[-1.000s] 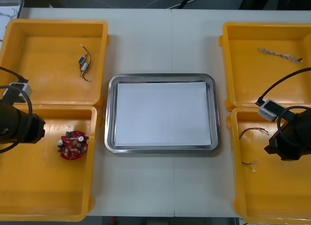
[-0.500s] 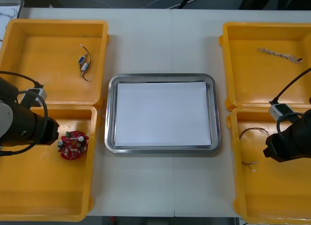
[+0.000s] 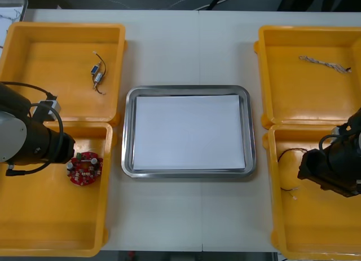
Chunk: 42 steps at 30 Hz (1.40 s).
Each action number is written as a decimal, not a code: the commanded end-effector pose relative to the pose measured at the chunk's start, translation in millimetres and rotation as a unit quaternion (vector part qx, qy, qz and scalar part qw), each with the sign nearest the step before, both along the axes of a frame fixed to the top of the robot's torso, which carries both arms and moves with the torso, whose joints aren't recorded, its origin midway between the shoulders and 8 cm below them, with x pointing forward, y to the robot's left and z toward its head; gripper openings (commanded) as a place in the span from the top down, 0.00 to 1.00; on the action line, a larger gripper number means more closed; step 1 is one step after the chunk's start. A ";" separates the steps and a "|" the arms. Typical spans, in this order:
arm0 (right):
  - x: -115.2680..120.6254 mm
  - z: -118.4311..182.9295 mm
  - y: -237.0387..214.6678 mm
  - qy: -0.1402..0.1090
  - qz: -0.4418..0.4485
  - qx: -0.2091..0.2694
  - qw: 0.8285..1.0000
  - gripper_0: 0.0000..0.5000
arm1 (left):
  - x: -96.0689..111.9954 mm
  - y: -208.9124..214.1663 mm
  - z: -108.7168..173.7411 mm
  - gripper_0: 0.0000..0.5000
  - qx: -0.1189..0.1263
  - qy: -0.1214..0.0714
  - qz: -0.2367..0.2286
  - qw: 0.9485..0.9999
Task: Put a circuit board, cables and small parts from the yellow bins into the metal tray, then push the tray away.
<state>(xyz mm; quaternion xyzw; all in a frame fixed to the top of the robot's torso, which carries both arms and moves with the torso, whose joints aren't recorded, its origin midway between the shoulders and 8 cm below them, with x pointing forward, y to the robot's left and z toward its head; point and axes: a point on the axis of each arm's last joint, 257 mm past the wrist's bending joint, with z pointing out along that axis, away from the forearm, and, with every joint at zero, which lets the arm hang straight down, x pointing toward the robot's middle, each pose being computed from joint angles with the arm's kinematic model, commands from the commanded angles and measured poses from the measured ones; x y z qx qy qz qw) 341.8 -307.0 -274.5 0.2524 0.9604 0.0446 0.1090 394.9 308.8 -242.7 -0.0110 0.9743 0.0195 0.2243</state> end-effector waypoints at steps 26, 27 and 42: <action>-11.0 -39.2 16.3 0.026 -0.295 0.060 0.953 0.00 | 5.6 -4.7 -20.8 0.00 0.012 -0.025 -0.017 0.999; -13.8 -42.1 17.3 0.030 -0.295 0.060 0.953 0.00 | 5.0 -4.5 -22.0 0.00 0.012 -0.026 -0.018 0.999; -23.5 -64.0 19.1 0.026 -0.296 0.047 0.954 0.00 | -3.0 -1.7 -32.6 0.00 0.019 -0.017 -0.026 0.999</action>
